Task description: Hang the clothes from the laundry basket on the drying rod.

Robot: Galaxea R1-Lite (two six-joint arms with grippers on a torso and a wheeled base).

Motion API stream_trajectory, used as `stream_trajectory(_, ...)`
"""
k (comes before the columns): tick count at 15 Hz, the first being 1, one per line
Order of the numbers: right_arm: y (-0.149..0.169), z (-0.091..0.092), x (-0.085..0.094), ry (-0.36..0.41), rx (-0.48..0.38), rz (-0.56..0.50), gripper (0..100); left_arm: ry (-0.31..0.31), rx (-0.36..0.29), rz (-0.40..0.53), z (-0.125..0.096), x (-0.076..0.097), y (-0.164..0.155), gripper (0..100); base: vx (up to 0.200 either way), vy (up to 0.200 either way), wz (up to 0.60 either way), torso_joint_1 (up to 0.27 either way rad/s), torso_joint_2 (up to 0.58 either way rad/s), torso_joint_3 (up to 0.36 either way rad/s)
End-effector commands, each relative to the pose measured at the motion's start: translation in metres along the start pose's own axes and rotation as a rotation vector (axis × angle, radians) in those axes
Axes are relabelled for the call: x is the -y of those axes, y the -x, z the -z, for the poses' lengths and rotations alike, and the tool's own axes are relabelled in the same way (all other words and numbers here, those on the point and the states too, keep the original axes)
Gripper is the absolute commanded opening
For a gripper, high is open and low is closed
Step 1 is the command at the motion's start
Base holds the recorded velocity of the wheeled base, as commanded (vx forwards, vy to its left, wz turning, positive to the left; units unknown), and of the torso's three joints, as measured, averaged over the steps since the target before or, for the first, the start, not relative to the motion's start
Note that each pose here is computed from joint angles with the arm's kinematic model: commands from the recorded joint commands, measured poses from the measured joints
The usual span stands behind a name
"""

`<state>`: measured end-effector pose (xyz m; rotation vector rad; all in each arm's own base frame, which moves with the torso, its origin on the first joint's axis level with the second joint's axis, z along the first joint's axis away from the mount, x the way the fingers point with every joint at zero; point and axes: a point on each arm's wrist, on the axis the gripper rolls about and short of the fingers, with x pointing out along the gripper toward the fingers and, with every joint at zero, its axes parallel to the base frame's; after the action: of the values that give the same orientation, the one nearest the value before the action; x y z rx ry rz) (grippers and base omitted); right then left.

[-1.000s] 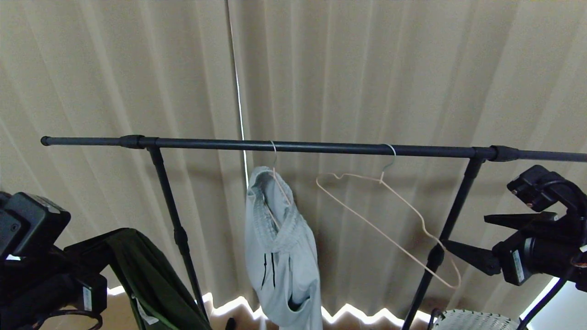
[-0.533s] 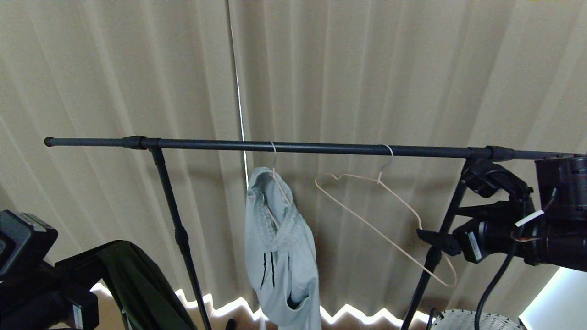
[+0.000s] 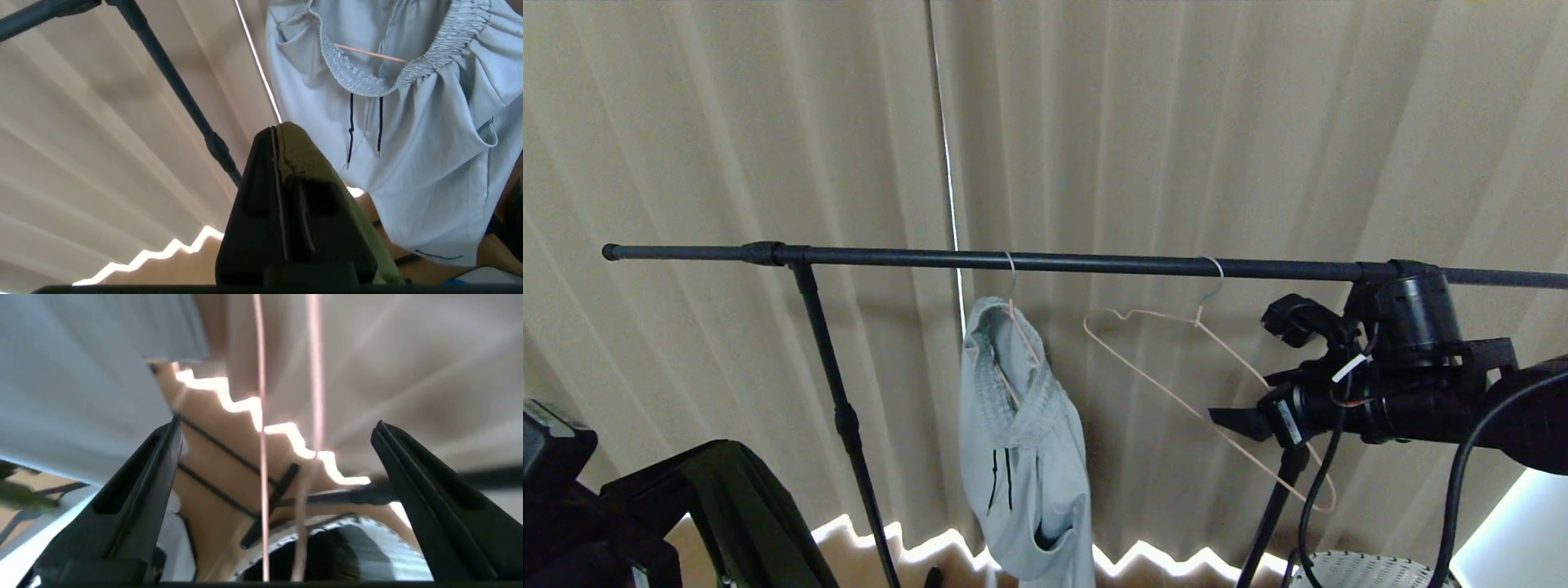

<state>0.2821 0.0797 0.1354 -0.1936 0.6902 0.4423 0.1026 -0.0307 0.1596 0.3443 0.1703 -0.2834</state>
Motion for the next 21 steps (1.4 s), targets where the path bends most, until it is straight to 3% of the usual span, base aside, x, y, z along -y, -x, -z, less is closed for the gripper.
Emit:
stream_trajectory(1, -0.013, 0.003, 0.002, -0.007, -0.03, -0.022, 100, 0.0, 0.006, -0.002, 0.0, 0.0, 0.001, 0, 0.0, 0.0, 0.0, 0.0, 0.0, 0.0)
stream_trajectory(10, -0.023, 0.005, 0.006, -0.01, 0.003, -0.034, 100, 0.0, 0.014, -0.003, -0.001, 0.0, 0.003, 0, 0.0, 0.0, 0.0, 0.0, 0.0, 0.0)
stream_trajectory(15, -0.018, 0.01, 0.018, -0.04, 0.003, 0.002, 100, -0.002, 0.024, -0.008, -0.002, -0.001, 0.004, 0, 0.0, 0.0, 0.0, 0.0, 0.0, 0.0)
stream_trajectory(16, -0.018, 0.01, 0.019, -0.041, 0.002, 0.002, 0, -0.002, 0.024, -0.008, -0.002, -0.001, 0.004, 0, 0.0, 0.0, 0.0, 0.0, 0.0, 0.0)
stream_trajectory(21, -0.017, 0.009, 0.019, -0.04, 0.006, 0.003, 0, -0.003, 0.027, -0.009, -0.003, -0.001, 0.004, 0, 0.0, 0.0, 0.0, 0.0, 0.0, 0.0)
